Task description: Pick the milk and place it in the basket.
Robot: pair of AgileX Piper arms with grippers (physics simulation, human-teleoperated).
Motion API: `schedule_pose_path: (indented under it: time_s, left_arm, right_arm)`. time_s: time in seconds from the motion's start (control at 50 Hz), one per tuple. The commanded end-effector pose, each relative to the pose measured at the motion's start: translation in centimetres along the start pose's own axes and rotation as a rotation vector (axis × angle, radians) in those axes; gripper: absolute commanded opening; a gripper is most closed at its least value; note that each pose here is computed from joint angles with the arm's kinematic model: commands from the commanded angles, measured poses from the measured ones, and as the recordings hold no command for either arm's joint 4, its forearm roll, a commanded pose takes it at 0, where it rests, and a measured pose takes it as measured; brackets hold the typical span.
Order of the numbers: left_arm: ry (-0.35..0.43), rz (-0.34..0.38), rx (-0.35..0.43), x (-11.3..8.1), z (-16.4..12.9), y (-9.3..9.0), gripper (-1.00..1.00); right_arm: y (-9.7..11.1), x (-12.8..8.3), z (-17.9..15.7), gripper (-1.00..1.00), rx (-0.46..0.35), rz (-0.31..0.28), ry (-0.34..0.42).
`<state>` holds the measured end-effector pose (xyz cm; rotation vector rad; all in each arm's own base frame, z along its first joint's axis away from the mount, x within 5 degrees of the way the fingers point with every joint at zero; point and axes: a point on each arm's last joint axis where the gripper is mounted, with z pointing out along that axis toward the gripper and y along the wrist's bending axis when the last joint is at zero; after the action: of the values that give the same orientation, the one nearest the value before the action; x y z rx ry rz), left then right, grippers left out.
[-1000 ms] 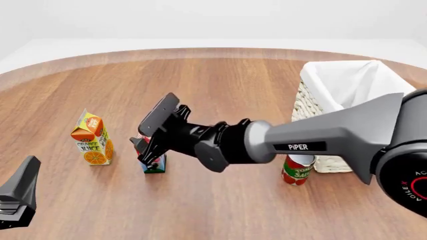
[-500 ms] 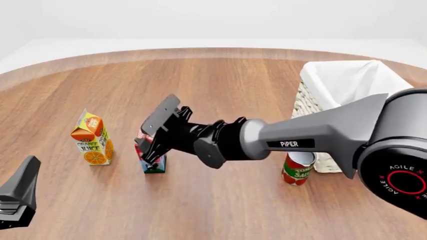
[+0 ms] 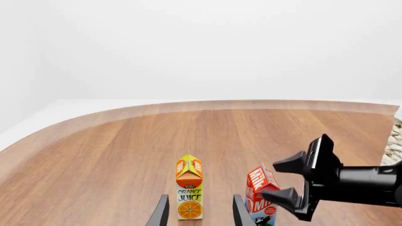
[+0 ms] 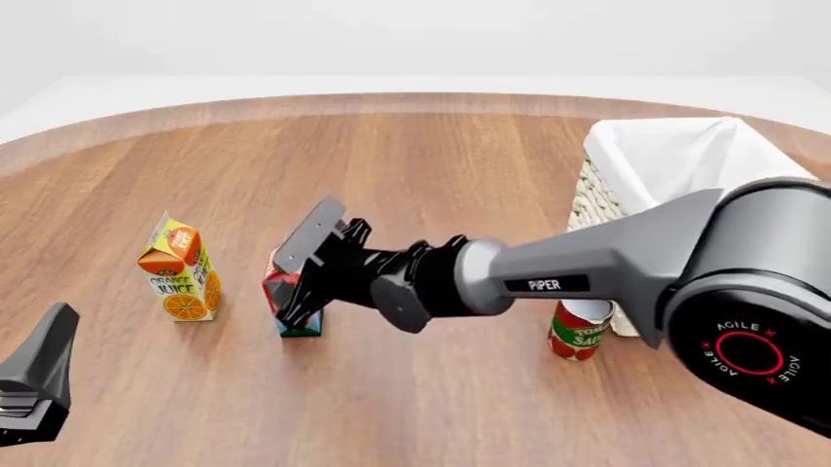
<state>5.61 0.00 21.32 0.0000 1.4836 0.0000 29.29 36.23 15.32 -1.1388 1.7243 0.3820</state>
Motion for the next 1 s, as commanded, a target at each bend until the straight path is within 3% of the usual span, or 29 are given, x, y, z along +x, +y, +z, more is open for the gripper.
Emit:
schedule_pose_path:
  time_s: [0.02,1.0]
  left_arm:
    - [0.0,0.0,0.0,0.0,0.0,0.0,1.0]
    - [0.0,0.0,0.0,0.0,0.0,0.0,1.0]
  right_arm:
    - [0.4,0.4,0.4,1.0,-0.01,-0.01,0.019]
    - [0.2,1.1,1.3,1.0,-0.015,0.013,0.063]
